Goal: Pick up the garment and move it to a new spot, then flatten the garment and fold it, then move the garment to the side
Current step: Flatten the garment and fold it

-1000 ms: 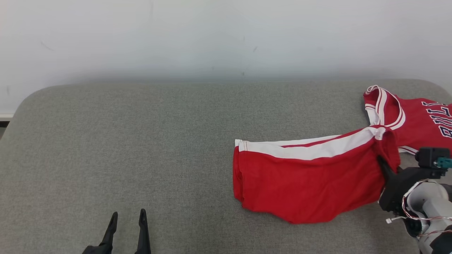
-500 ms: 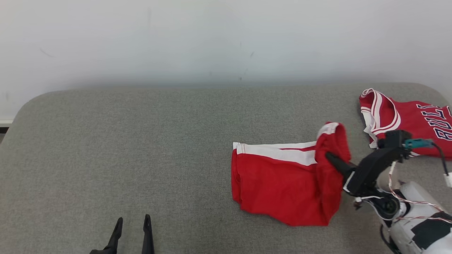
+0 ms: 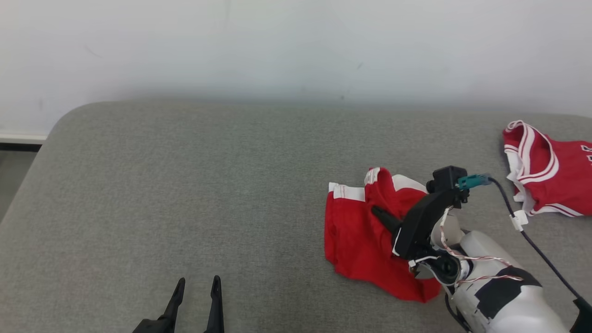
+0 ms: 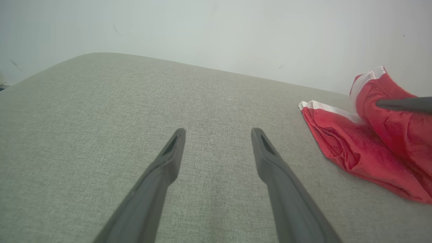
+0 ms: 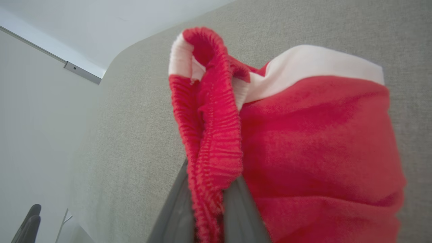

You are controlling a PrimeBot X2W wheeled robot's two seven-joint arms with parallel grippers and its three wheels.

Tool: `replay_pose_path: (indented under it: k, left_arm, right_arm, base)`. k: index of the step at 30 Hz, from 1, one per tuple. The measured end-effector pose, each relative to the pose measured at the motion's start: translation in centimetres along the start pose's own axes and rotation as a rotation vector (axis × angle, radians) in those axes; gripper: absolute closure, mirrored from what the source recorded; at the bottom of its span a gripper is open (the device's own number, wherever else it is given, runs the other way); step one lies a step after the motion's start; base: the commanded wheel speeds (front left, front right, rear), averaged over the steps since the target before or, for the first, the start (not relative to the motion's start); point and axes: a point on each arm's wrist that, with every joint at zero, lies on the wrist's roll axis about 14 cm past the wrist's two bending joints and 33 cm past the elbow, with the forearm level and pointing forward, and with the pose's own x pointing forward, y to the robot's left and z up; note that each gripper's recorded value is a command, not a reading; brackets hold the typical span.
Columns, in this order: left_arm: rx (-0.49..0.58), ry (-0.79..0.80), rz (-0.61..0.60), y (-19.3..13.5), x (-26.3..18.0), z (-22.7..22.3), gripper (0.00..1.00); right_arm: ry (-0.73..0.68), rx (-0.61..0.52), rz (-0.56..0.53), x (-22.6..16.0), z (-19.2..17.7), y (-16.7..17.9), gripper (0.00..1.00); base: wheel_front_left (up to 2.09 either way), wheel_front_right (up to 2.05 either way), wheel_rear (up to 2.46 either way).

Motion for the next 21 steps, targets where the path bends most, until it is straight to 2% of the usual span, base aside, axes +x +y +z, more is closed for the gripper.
replay_pose_path:
  k: [6,8,9,12,19,21]
  left_arm:
    - [-0.003,0.005,0.037,1.0,-0.4,-0.1,0.00]
    - [-0.003,0.006,0.047,1.3,-0.6,-0.2,0.00]
    - [-0.003,0.006,0.051,1.4,-0.6,-0.2,0.00]
    - [-0.004,0.003,0.061,1.7,-0.7,-0.1,0.00]
    - [-0.006,-0.006,0.079,2.2,-0.5,0.2,0.00]
    - [-0.002,-0.007,0.079,2.2,-0.4,0.2,0.00]
  right_arm:
    - [0.044,-0.071,-0.035,2.1,-2.2,0.3,1.00]
    - [0.034,-0.106,-0.037,2.5,-2.1,0.5,0.27]
    - [0.031,-0.115,-0.039,2.6,-2.0,0.5,0.00]
    - [-0.003,-0.125,-0.028,2.6,-1.5,0.9,0.00]
    - [-0.276,-0.198,-0.002,0.0,3.9,0.7,0.00]
    - [-0.355,-0.254,-0.018,-1.4,5.2,-0.2,0.00]
  base:
    - [0.00,0.00,0.00]
    - [0.00,0.00,0.00]
    - [0.00,0.00,0.00]
    - [0.00,0.00,0.00]
    - [0.00,0.00,0.00]
    - [0.00,0.00,0.00]
